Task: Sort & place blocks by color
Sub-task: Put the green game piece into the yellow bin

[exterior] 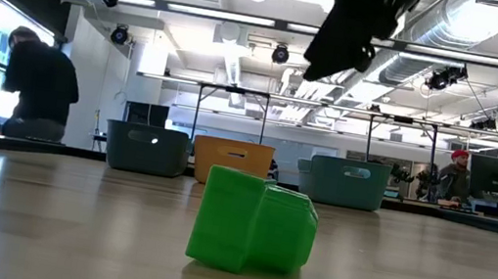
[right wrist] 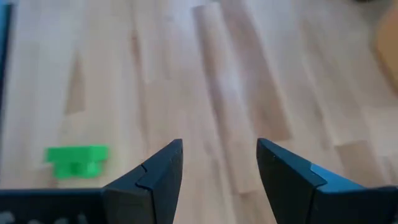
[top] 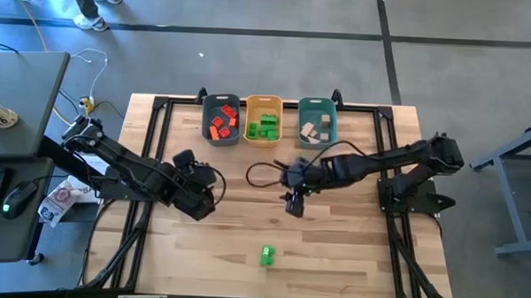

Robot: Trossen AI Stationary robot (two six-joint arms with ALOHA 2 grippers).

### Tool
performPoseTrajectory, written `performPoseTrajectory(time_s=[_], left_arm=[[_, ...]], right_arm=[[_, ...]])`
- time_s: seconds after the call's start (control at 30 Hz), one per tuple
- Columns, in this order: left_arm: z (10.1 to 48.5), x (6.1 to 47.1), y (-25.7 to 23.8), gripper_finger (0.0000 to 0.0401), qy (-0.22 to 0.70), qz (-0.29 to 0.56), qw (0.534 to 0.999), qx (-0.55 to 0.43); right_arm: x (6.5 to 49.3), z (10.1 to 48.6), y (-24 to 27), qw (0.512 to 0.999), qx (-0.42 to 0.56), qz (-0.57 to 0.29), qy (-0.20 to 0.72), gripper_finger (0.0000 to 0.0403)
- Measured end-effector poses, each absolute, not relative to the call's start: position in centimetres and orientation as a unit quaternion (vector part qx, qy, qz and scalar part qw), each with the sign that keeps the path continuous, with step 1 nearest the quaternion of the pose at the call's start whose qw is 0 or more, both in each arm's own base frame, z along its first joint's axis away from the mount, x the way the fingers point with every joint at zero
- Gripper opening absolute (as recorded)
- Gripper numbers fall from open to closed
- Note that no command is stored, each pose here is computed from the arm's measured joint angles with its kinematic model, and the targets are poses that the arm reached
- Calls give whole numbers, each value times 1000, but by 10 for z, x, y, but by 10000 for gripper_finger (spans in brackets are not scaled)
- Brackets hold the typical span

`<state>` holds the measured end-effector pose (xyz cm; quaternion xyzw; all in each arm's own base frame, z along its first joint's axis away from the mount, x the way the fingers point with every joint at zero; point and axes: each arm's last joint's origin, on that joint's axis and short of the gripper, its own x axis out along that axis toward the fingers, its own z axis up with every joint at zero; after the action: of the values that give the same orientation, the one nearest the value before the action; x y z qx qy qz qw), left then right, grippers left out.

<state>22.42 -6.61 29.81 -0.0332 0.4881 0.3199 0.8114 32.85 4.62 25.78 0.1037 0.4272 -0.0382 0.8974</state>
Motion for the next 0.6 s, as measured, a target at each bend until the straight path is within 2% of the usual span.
performPoseTrajectory(time_s=[0.17,0.4,0.6], left_arm=[[299,223,-63,216,485,328,810,-30],[299,223,-61,216,485,331,809,-32],[299,223,-61,216,479,340,808,-50]], right_arm=[[329,261,63,905,102,11,413,190],[329,266,86,921,1,101,377,190],[331,273,103,934,-46,143,324,196]])
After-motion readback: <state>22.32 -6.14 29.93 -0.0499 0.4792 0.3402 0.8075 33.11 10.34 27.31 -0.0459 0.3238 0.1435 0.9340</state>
